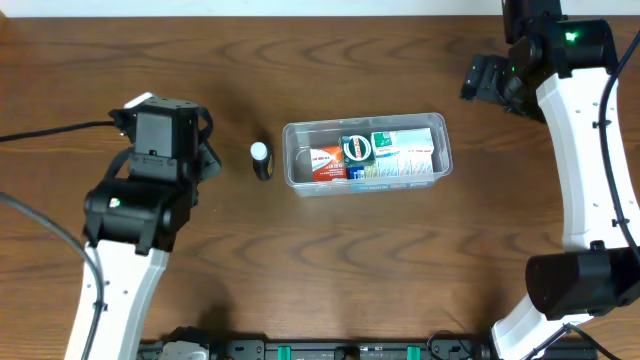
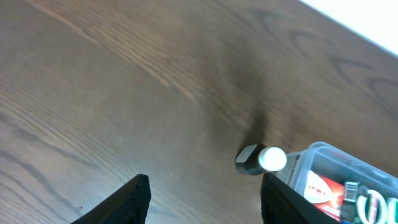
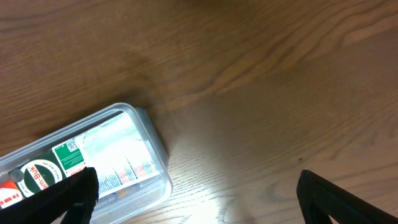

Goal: Pack container
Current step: 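Lift right gripper away to the upper right, then move left gripper to the white-capped bottle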

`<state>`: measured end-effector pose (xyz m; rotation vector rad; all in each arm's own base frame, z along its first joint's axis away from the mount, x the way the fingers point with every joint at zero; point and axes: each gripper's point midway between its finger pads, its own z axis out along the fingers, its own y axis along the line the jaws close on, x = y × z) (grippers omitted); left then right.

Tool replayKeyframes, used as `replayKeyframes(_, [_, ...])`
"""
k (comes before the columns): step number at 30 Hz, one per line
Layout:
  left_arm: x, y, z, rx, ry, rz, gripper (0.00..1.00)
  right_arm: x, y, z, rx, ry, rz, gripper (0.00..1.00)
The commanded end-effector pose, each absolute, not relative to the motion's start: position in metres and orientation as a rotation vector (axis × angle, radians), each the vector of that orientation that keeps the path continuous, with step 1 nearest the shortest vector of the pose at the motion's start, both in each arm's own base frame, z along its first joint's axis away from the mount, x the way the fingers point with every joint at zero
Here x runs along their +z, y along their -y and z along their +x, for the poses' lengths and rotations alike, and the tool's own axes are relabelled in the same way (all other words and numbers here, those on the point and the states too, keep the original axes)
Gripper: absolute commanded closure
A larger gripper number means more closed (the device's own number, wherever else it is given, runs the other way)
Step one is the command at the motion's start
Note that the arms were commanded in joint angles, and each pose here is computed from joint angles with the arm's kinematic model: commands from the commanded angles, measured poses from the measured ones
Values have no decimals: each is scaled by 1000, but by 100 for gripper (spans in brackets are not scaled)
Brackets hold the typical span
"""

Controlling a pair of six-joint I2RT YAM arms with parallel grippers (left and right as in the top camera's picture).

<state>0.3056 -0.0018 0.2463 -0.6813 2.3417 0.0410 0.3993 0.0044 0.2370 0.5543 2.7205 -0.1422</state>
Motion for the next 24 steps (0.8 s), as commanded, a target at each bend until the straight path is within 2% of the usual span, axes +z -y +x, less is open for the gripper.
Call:
replayKeyframes(1, [201, 4, 313, 130, -2474, -638, 44, 237, -1, 400, -158, -2719, 557, 1])
replayKeyframes(7, [141, 25, 333, 145, -2714, -379, 44, 237, -1, 400, -158, -2719, 556, 1])
replayKeyframes(11, [128, 28, 346, 163, -2737, -291, 43, 237, -1, 400, -158, -2719, 556, 1])
replayKeyframes(19, [168, 51, 372, 15, -2658, -95, 9, 237, -1, 400, -158, -2719, 556, 1])
replayKeyframes(24, [201, 69, 383, -135, -2602, -99, 9, 237, -1, 400, -158, -2719, 556, 1])
